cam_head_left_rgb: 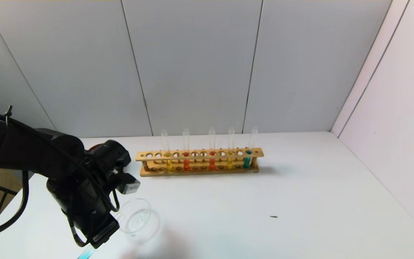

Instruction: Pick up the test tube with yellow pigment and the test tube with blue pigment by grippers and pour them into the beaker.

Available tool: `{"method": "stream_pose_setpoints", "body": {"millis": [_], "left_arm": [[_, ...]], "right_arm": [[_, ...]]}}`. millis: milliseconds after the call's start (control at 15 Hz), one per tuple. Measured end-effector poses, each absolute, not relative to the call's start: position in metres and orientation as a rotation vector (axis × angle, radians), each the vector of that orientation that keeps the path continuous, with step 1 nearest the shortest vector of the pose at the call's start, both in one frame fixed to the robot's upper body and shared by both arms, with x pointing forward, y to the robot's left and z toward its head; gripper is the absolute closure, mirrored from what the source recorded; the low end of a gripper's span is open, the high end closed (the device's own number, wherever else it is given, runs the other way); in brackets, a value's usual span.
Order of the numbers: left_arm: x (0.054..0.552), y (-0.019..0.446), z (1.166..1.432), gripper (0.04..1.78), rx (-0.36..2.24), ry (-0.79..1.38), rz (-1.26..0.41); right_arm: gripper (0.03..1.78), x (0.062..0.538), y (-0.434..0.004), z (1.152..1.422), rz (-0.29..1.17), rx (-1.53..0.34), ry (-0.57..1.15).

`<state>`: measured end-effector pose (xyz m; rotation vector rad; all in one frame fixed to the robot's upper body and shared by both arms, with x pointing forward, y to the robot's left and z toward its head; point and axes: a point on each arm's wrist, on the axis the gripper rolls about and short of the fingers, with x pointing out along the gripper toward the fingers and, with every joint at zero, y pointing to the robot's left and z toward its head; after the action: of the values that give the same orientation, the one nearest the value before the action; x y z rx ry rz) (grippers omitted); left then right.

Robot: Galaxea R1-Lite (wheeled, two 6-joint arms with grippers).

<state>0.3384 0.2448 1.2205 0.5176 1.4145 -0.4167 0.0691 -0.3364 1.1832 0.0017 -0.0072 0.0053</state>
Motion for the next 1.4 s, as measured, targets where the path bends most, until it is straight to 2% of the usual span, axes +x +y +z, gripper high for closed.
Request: {"method": "stream_pose_setpoints", "body": {"millis": [400, 1000, 1400], "left_arm": [[0.352, 0.24, 1.214, 1.52, 0.539, 1.467, -0.408], [0.365, 0.237, 1.233, 1.52, 0.609, 1.557, -0.389], [0.373, 0.233, 1.23, 1.52, 0.66, 1.575, -0.375]], "right_arm": [[0.07, 0.069, -0.336, 1.183, 0.005, 0.002, -0.007], [0.07, 0.069, -0.336, 1.183, 0.005, 0.002, -0.007], [0.07, 0.069, -0.336, 1.183, 0.005, 0.002, -0.007]]}}
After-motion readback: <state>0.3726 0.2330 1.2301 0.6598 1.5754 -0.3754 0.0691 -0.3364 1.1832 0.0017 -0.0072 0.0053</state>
